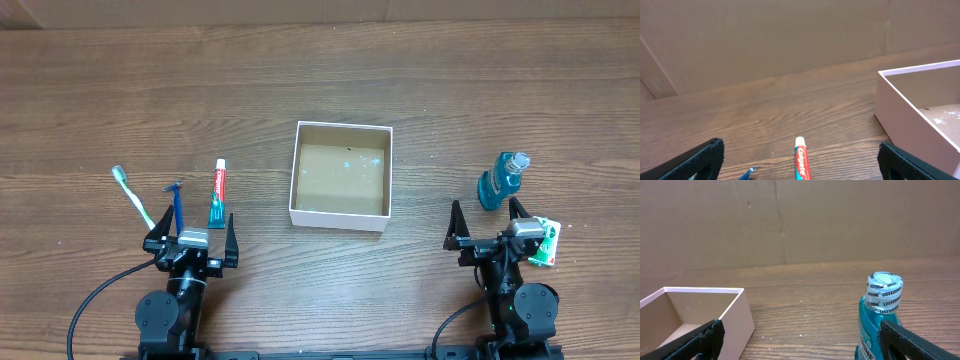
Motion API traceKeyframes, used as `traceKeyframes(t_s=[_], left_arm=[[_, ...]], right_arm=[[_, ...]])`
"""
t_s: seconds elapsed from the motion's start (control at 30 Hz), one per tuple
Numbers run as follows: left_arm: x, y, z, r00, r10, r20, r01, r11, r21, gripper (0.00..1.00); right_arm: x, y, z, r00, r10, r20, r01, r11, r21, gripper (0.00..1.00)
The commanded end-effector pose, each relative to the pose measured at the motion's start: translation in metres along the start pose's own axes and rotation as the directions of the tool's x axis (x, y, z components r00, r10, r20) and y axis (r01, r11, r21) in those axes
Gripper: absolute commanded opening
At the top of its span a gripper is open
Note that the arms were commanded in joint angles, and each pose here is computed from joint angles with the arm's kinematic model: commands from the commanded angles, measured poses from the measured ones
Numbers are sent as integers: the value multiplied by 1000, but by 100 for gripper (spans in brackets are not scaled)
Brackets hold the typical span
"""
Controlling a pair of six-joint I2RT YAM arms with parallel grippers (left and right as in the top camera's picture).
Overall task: Pack container
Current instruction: 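Move the right gripper toward the teal Listerine bottle, then grasp the teal Listerine bottle with the right gripper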
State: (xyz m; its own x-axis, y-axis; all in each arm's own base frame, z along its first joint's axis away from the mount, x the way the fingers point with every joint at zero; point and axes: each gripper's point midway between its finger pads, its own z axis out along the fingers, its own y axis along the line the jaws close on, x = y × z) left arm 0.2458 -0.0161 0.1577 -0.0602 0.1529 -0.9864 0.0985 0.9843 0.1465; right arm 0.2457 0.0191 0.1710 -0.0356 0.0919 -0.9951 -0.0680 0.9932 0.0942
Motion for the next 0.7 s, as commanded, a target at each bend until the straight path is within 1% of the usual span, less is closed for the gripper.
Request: traceKeyframes(t_s=[0.0, 0.13, 0.2, 0.23, 0.27, 0.37, 0.43, 0.6, 0.63, 0.67], left_arm=[[-1, -4, 0, 1000, 4, 9, -4, 1000, 23, 100], [-1, -5, 0, 1000, 4, 10, -4, 1000, 27, 100], [-3, -4, 0, 1000, 5, 19, -6, 1000, 22, 100], [-7, -5, 0, 999, -19, 33, 18, 999, 29, 100], [-10, -4, -1, 995, -94, 46, 92, 995, 29, 100], [-11, -4, -2, 974, -224, 29, 223, 974, 35, 100], [-19, -3, -5, 970, -243, 20, 242, 970, 35, 100], [-72, 5, -21, 970, -243, -4, 243, 970, 22, 100], [-88, 8, -20, 970, -242, -31, 243, 970, 18, 100], [-98, 10, -19, 968, -244, -61, 246, 969, 15, 100]], right_arm=[[0, -1, 0, 1000, -7, 11, 7, 1000, 4, 100], [-1, 3, 0, 1000, -6, 13, 6, 1000, -15, 100], [-1, 7, 0, 1000, 22, 11, -21, 999, -40, 100], [0, 7, 0, 1000, 28, 8, -28, 999, -41, 100], [1, 7, 0, 1000, 28, 3, -28, 999, -41, 100], [-1, 7, -2, 999, 38, -14, -39, 999, -37, 100], [-7, 5, -3, 997, 61, -36, -62, 998, -19, 100], [-56, 9, 2, 994, 60, -91, -61, 998, -7, 100], [-77, 11, 10, 991, 59, -124, -60, 998, -2, 100], [-89, 13, 16, 986, 59, -154, -59, 998, 3, 100]])
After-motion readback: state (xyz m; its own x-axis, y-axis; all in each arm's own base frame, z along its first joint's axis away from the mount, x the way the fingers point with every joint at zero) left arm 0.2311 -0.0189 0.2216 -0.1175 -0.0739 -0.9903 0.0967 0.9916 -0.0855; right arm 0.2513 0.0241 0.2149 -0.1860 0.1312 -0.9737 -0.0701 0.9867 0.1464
